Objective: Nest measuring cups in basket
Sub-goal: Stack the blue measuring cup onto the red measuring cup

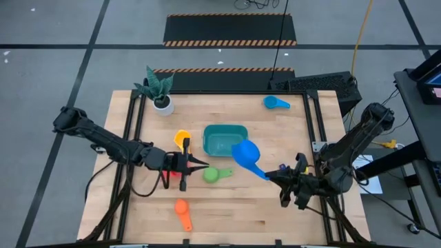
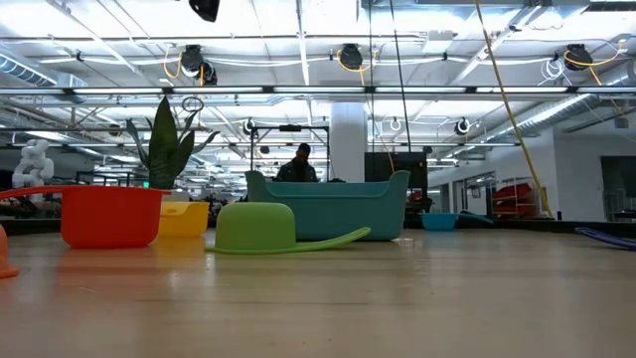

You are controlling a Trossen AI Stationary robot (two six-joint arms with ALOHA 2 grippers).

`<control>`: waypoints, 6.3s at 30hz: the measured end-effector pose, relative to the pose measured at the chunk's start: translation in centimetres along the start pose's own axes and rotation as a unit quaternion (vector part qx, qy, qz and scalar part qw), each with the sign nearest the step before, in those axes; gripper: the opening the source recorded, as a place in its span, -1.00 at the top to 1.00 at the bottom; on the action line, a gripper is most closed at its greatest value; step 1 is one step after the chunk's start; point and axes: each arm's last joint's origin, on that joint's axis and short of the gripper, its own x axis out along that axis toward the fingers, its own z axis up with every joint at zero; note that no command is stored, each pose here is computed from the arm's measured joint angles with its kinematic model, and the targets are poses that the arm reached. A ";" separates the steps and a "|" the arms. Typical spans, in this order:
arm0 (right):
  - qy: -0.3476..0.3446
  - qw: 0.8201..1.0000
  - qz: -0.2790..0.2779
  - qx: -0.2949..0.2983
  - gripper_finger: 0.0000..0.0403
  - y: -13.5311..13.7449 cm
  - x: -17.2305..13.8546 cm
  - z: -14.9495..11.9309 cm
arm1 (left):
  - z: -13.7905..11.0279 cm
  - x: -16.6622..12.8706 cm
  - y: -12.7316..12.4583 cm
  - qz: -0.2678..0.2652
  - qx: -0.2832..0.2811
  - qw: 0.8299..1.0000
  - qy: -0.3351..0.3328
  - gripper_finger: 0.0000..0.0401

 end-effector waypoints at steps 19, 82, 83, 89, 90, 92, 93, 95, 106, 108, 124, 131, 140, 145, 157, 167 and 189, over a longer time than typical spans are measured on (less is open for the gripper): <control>0.014 0.997 -0.072 -0.033 1.00 -3.2 -0.9 -3.7 | -0.5 0.7 2.7 0.019 -0.021 1.000 0.006 0.85; -0.394 0.885 0.052 0.243 1.00 1.7 -1.5 -3.2 | 6.7 14.3 -6.6 -0.098 0.011 0.973 -0.208 0.74; -0.394 0.885 0.052 0.243 1.00 1.8 -1.4 -3.2 | 6.7 14.6 -6.7 -0.096 0.010 0.972 -0.215 0.70; -0.390 0.888 0.043 0.241 1.00 2.2 -0.9 -3.5 | 6.7 15.4 -7.0 -0.088 -0.016 0.962 -0.256 0.35; -0.387 0.889 0.042 0.239 1.00 2.2 -0.7 -3.5 | 6.8 15.4 -7.0 -0.087 -0.024 0.960 -0.266 0.29; -0.384 0.892 0.041 0.236 1.00 2.4 -0.3 -3.5 | 6.9 15.3 -7.0 -0.086 -0.035 0.955 -0.282 0.19; -0.382 0.893 0.041 0.235 1.00 2.5 -0.1 -3.4 | 7.0 15.3 -6.9 -0.085 -0.040 0.953 -0.287 0.14; -0.377 0.896 0.037 0.231 1.00 2.7 0.5 -3.4 | 7.1 15.3 -6.9 -0.085 -0.046 0.950 -0.296 0.07; -0.379 0.909 0.024 0.170 1.00 2.6 3.5 -4.3 | 7.8 14.9 -5.8 -0.063 -0.060 0.934 -0.346 -0.01; -0.387 0.907 0.023 0.165 1.00 2.4 3.6 -4.4 | 7.8 15.0 -5.3 -0.056 -0.060 0.932 -0.352 -0.01; -0.368 0.922 -0.021 0.118 1.00 0.1 5.6 -6.6 | 7.1 16.0 0.2 -0.089 -0.025 0.912 -0.400 0.09; -0.339 0.929 -0.028 0.145 1.00 -1.2 6.0 -7.3 | 6.5 16.3 2.7 -0.111 -0.011 0.906 -0.409 0.49; -0.310 0.935 -0.024 0.171 1.00 -2.4 6.4 -8.2 | 6.0 16.3 5.8 -0.145 -0.038 0.896 -0.418 0.73; -0.304 0.937 -0.029 0.170 1.00 -2.7 6.6 -8.5 | 5.8 16.2 6.7 -0.151 -0.032 0.893 -0.422 0.73; -0.281 0.939 -0.033 0.197 1.00 -2.7 6.7 -8.7 | 6.0 15.9 7.0 -0.149 0.000 0.884 -0.442 0.95; -0.207 0.946 -0.087 0.233 0.88 -2.9 6.1 -8.3 | 5.8 15.8 8.6 -0.164 -0.022 0.886 -0.434 0.97; 0.178 0.936 -0.203 0.224 0.20 -4.0 0.4 -3.3 | 5.6 16.4 5.6 -0.211 -0.097 0.947 -0.221 0.98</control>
